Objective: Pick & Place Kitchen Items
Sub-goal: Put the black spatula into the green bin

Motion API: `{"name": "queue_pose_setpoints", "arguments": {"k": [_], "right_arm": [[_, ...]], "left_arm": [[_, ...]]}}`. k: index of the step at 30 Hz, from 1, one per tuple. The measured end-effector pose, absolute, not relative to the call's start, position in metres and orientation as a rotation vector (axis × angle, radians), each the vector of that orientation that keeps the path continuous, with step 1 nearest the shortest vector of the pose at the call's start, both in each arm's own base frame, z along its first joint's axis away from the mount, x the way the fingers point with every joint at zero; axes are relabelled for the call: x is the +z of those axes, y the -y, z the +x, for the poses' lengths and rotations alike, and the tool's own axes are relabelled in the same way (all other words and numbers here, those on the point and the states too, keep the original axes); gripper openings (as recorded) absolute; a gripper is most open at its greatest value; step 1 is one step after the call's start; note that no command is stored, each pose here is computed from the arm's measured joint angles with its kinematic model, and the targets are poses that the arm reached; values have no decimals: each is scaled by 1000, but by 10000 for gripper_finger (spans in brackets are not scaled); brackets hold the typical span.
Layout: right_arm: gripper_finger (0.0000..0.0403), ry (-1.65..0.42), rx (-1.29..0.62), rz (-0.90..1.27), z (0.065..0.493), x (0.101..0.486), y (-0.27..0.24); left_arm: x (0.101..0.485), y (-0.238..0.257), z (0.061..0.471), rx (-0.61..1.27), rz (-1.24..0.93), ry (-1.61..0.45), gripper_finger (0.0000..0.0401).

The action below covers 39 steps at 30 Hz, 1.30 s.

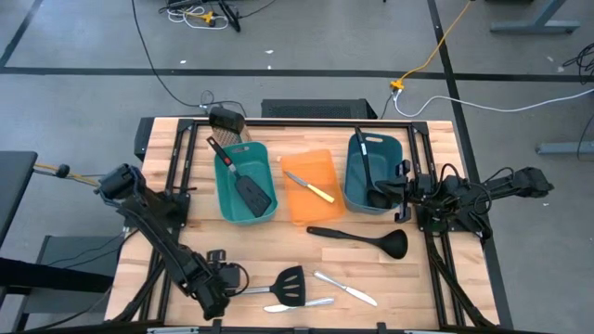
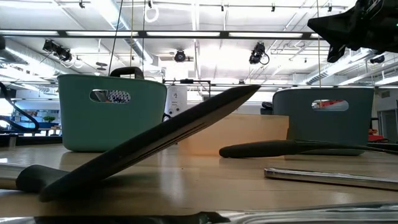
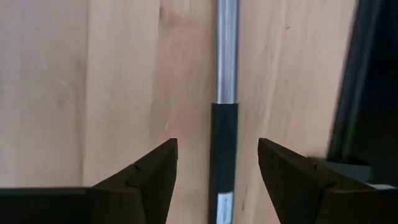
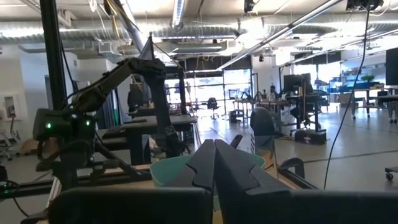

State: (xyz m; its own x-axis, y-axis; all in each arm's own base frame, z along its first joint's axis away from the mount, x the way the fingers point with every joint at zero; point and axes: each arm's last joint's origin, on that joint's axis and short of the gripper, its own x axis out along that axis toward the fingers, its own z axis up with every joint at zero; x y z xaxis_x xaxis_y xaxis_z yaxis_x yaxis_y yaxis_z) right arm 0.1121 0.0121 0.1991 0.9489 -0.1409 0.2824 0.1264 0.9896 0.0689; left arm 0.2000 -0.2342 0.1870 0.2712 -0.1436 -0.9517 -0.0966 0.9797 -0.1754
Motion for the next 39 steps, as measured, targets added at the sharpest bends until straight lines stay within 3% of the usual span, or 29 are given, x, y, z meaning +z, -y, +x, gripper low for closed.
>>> {"name": "queue_pose_setpoints", "arguments": {"k": [12,19,24,31,39], "right_arm": [[13,289,-139,50,112,199,-12],[13,286,-139,49,112,199,-12],[13,286,-140,48,112,199,-12],[13,285,-140,48,112,199,-12],[13,285,-138,52,112,199,-12]], "left_arm": [[141,247,203,-61,-98,-1343,227],[135,248,203,-74,-30,-1341,219],[132,247,203,-60,-8,-1346,186],[132,246,202,-65,2,-1363,84],[149,240,198,-110,8,-1357,84]]}}
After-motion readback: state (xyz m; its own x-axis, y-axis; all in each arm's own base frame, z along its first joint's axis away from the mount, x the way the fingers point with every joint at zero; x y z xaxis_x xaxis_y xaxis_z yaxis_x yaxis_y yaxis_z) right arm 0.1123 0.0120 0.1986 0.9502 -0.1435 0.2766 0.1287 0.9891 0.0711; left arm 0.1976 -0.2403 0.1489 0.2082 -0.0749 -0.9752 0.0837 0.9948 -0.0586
